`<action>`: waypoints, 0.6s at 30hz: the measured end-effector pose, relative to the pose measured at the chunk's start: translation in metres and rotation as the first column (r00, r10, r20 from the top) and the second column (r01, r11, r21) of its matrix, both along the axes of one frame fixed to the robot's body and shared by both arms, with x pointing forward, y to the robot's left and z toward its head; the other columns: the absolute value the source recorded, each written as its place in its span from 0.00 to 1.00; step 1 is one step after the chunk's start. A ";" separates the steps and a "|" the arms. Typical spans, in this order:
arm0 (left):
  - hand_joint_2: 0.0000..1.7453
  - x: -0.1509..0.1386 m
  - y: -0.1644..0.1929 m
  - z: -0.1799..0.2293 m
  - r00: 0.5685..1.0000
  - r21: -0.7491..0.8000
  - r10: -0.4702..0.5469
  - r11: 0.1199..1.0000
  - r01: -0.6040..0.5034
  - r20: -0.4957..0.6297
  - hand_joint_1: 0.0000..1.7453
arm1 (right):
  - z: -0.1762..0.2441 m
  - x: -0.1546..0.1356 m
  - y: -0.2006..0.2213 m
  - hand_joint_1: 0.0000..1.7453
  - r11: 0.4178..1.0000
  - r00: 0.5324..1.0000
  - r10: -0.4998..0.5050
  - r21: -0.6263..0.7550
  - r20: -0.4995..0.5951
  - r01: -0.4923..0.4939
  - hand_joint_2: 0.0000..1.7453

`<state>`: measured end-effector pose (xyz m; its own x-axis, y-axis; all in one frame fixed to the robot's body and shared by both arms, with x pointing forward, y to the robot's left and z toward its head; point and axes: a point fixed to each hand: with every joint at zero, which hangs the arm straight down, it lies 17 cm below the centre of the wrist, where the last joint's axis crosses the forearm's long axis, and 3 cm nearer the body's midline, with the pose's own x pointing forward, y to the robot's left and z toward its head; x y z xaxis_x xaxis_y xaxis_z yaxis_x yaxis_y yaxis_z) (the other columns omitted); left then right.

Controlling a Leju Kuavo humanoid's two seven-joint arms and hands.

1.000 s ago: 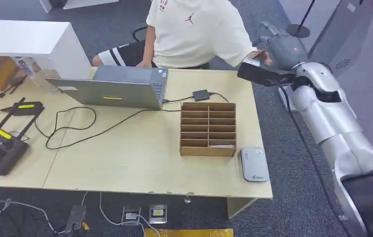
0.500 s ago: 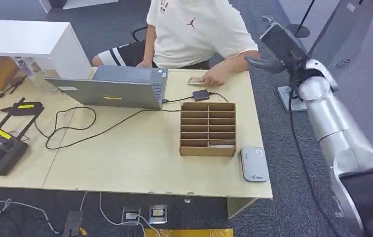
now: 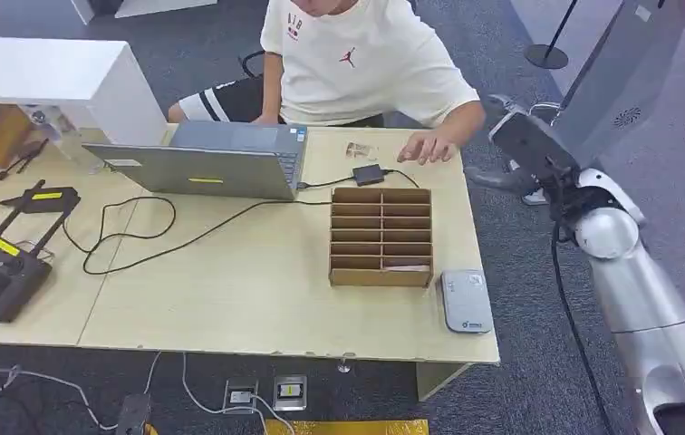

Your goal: Pass the card to the sensor for recognition and then transmit it.

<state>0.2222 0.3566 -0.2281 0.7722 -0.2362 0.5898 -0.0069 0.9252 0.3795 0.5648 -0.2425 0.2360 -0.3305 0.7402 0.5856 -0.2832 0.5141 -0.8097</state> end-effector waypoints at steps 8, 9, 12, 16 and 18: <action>1.00 -0.002 0.001 -0.002 0.999 0.014 -0.029 0.999 0.030 -0.022 0.00 | -0.061 -0.049 -0.003 0.00 0.991 1.000 -0.023 -0.135 -0.016 0.021 1.00; 1.00 -0.002 0.001 -0.002 0.999 0.016 -0.033 0.999 0.033 -0.023 0.00 | -0.068 -0.058 -0.001 0.00 0.990 1.000 -0.021 -0.139 -0.020 0.018 1.00; 1.00 -0.003 0.001 -0.002 0.999 0.020 -0.044 0.999 0.044 -0.026 0.00 | -0.081 -0.071 0.000 0.00 0.988 0.999 -0.019 -0.151 -0.029 0.015 1.00; 1.00 -0.003 0.001 -0.002 0.998 0.025 -0.055 0.998 0.056 -0.029 0.00 | -0.099 -0.091 0.006 0.00 0.985 0.999 -0.007 -0.170 -0.048 -0.002 1.00; 1.00 -0.004 0.001 -0.003 0.998 0.025 -0.061 0.998 0.062 -0.030 0.00 | -0.101 -0.096 0.008 0.00 0.985 0.999 0.000 -0.170 -0.051 -0.009 1.00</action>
<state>0.2186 0.3575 -0.2306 0.7729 -0.2986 0.5599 0.0611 0.9133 0.4027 0.4684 -0.2345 0.1346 -0.3070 0.8290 0.4675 -0.3281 0.3690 -0.8696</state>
